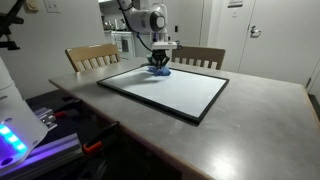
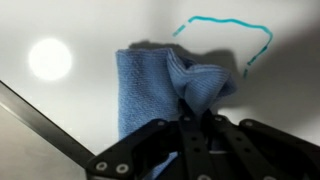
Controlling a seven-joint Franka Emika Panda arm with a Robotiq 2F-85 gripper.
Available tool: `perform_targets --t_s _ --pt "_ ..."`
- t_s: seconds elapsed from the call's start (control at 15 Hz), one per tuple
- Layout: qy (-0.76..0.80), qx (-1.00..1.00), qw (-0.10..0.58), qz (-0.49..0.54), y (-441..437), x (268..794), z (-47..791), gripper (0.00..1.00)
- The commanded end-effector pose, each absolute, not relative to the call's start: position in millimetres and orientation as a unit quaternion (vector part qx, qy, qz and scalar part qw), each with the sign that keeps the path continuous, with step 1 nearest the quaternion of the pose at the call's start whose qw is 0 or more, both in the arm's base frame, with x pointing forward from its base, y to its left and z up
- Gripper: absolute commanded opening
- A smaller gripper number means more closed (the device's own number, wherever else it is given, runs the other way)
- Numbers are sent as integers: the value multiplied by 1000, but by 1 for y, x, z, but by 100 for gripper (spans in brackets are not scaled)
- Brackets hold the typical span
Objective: Use the blue cloth to wipe the whiteboard
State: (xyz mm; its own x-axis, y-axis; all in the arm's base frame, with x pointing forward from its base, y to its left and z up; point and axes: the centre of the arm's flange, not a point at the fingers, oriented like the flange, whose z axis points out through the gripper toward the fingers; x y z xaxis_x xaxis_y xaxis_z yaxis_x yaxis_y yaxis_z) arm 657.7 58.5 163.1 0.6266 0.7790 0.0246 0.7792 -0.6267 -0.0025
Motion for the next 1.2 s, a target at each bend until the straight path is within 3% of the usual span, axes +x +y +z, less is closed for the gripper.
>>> perform_targets --t_s 0.0,0.47,1.13 --pt "-427 -904 -5 5 35 653 142 3" --pt "-382 -924 -31 10 -15 650 146 3" --pt "-456 -889 38 -5 73 651 154 3"
